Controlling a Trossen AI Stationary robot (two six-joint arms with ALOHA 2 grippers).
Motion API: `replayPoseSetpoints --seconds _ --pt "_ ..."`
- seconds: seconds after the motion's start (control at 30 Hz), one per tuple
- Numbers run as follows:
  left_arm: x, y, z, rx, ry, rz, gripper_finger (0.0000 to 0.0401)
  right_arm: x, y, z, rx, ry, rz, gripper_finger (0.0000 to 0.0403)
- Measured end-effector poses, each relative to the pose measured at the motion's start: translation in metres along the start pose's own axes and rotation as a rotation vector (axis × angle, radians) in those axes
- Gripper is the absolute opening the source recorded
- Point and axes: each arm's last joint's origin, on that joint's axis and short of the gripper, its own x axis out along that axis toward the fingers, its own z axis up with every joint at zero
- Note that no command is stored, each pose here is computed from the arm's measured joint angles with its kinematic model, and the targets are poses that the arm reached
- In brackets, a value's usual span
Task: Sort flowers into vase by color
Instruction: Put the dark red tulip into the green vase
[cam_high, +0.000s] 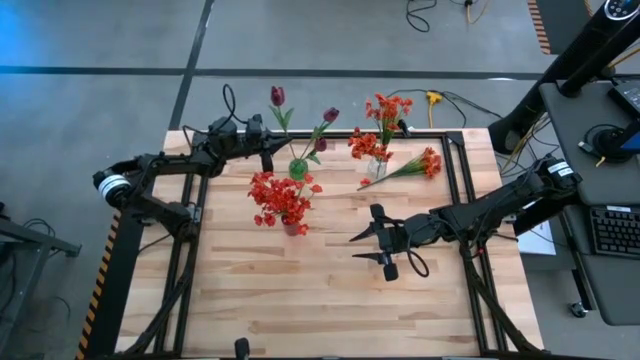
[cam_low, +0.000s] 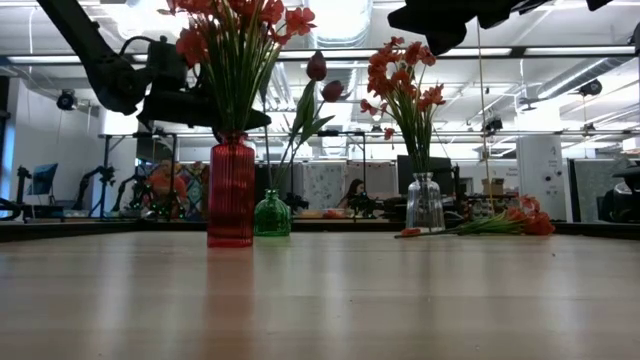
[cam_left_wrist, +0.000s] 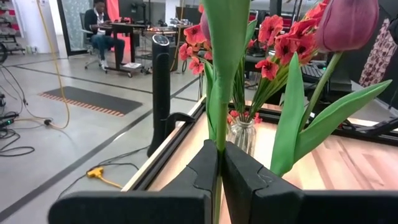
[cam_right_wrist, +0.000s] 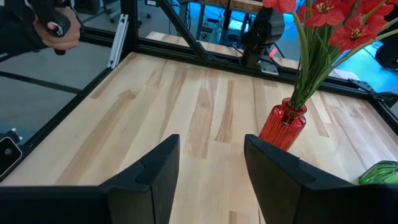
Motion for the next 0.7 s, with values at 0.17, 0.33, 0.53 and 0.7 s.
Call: replayPoseSetpoints --seconds 0.17,0.33,0.53,0.7 --pt "0.0000 0.0000 0.0001 0.022 0.000 0.000 0.0000 0.0000 0.0000 0.0000 0.000 0.000 0.000 0.0175" --pt "-0.0001 0.0001 -0.0016 0.014 0.015 0.003 0.0010 0.0000 0.0000 0.0000 0.000 0.000 0.000 0.0176" --pt "-0.0001 0.0001 -0.0027 0.019 0.026 0.003 0.0051 0.0000 0.0000 0.0000 0.000 0.000 0.000 0.0174" --pt "-0.0001 0.0000 -0.0028 0.025 0.027 0.003 0.0093 0.0000 0.0000 -0.0001 0.007 0.001 0.000 0.0174"
